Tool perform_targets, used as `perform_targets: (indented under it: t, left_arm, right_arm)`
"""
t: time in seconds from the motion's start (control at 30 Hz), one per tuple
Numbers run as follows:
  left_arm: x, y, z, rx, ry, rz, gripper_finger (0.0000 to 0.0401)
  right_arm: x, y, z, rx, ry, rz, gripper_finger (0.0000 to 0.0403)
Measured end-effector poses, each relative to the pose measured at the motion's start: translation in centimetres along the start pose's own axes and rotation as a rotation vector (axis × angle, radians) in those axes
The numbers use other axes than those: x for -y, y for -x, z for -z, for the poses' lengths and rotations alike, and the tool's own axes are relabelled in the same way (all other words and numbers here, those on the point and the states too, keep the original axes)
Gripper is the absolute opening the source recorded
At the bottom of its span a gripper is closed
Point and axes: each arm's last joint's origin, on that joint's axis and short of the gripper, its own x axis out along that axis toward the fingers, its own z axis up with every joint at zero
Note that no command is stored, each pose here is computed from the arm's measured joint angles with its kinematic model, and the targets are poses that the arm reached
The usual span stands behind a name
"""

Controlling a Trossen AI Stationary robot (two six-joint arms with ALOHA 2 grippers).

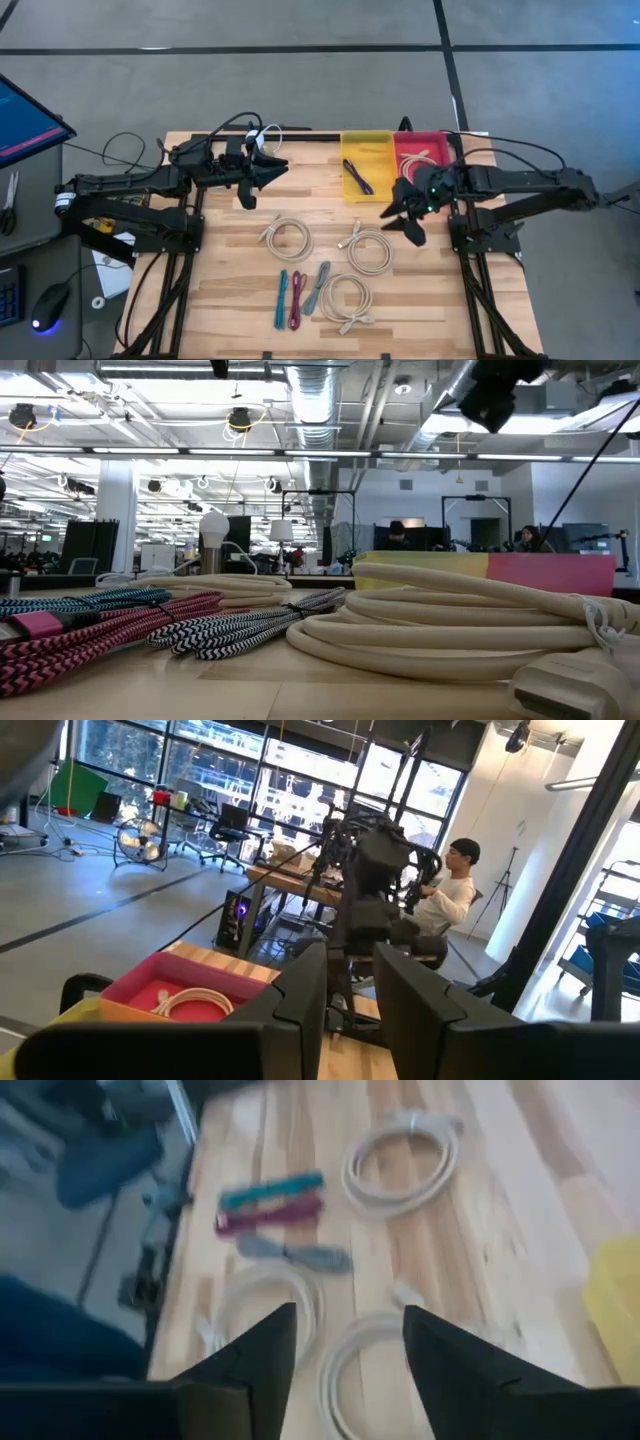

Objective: Pick & Place USB Port
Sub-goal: Put the white HDMI cable into the red bin

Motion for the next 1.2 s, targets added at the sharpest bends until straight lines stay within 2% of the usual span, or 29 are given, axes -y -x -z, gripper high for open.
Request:
perform_targets:
  t: [0.17,0.4,0.57,0.73,0.97,1.2]
  left_arm:
    - [0.0,0.0,0.0,0.000,0.000,0.000,0.0086]
    - [0.0,0.0,0.0,-0.002,0.000,-0.001,0.0086]
    - [0.0,0.0,0.0,-0.003,0.000,-0.003,0.0086]
    - [0.0,0.0,0.0,-0.003,0.001,-0.009,0.0086]
    - [-0.1,0.0,0.0,-0.004,0.001,-0.009,0.0086]
    - [-0.1,0.0,0.1,-0.004,0.001,-0.010,0.0086]
  right_arm:
    - [-0.5,-0.5,1.3,-0.132,0.025,0.030,0.0185]
    - [-1.2,-2.8,2.9,-0.347,0.075,0.026,0.0159]
    - [-1.7,-5.2,3.8,-0.475,0.164,0.025,0.0154]
    - [-1.9,-7.3,4.8,-0.592,0.297,0.057,0.0169]
    - [-2.1,-9.6,5.9,-0.690,0.369,0.111,0.0183]
    - [-1.5,-11.6,6.8,-0.767,0.371,0.156,0.0183]
